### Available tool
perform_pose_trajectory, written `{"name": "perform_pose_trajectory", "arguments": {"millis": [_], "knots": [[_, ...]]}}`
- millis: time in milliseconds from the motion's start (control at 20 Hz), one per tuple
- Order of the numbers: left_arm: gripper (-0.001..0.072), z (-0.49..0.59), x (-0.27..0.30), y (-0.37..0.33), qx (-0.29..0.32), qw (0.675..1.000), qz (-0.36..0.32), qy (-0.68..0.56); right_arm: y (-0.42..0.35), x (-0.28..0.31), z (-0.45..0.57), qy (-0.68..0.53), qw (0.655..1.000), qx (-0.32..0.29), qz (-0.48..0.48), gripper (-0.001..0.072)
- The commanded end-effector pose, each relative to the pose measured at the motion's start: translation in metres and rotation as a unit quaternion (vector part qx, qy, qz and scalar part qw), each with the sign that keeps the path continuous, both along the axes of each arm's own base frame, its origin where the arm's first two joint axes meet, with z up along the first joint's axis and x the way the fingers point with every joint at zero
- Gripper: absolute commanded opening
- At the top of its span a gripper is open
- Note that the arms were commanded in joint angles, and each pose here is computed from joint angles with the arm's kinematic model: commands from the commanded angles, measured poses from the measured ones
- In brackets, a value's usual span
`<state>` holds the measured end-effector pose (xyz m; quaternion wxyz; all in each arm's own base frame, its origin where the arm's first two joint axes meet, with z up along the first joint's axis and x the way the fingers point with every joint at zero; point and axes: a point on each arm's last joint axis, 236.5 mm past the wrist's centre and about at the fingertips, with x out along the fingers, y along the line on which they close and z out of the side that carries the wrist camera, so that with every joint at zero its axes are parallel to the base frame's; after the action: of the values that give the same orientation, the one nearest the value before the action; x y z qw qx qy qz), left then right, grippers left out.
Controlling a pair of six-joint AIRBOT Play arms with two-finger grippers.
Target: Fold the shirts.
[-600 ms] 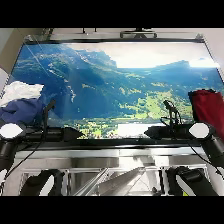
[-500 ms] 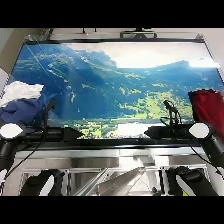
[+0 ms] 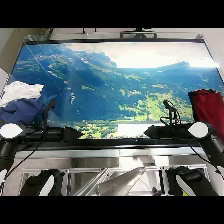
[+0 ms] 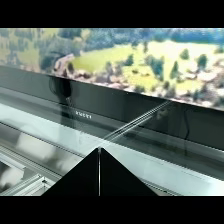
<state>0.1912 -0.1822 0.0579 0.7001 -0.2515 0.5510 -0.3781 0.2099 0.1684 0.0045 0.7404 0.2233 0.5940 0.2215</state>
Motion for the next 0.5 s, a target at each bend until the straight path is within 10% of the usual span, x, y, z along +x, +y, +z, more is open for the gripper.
{"name": "perform_pose_trajectory", "arguments": {"millis": [0,450], "knots": [[0.0003,0.0,0.0,0.0,0.0,1.0,0.0,0.0,0.002,0.0,0.0,0.003,1.0,0.004,0.0,0.0021],[0.0002,0.001,0.014,0.004,0.005,1.0,0.024,-0.016,0.017,0.003,0.014,0.006,0.999,0.051,-0.013,0.002]]}}
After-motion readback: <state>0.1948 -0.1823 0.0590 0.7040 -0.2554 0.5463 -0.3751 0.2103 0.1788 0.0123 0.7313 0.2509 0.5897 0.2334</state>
